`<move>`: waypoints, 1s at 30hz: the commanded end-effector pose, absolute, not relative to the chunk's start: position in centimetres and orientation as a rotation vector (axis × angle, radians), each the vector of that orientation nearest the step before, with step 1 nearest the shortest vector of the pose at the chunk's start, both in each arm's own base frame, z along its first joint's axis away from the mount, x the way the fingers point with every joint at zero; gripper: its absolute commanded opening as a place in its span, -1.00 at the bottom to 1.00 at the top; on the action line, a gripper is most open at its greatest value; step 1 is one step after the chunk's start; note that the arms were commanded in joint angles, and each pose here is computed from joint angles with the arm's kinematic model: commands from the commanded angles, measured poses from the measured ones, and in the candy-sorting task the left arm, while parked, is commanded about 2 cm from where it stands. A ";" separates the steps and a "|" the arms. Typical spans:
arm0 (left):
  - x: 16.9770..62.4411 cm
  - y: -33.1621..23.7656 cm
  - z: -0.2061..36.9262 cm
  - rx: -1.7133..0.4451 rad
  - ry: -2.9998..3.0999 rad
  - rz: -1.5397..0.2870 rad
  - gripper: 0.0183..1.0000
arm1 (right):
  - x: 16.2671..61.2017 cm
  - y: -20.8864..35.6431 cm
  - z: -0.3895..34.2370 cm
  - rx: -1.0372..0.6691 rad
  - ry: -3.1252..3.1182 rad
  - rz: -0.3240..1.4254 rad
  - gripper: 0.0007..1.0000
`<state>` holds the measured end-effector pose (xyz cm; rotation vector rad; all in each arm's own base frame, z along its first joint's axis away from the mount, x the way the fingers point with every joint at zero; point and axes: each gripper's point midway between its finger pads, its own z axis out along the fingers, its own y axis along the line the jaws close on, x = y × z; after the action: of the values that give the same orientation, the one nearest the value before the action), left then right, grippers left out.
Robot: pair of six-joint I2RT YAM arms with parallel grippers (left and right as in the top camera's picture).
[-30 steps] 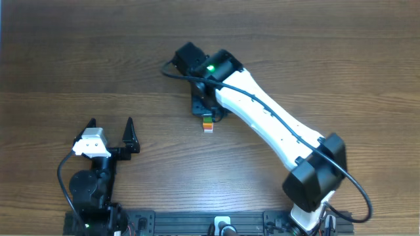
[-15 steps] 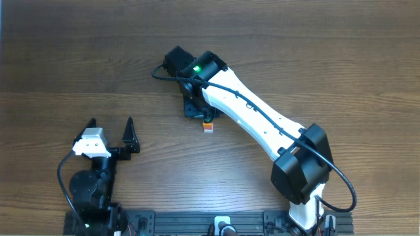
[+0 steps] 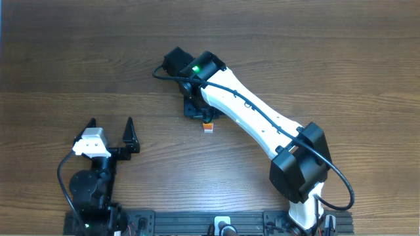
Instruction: Stack Cubes
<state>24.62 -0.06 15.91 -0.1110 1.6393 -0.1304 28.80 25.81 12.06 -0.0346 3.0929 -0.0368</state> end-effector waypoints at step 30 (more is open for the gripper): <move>24.6 -0.1 15.7 -0.096 1.642 -0.123 1.00 | 29.1 25.5 10.6 0.037 3.095 -0.065 -0.98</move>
<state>24.62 -0.06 15.91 -0.1110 1.6393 -0.1304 28.95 25.92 11.27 0.0086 3.0908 -0.0289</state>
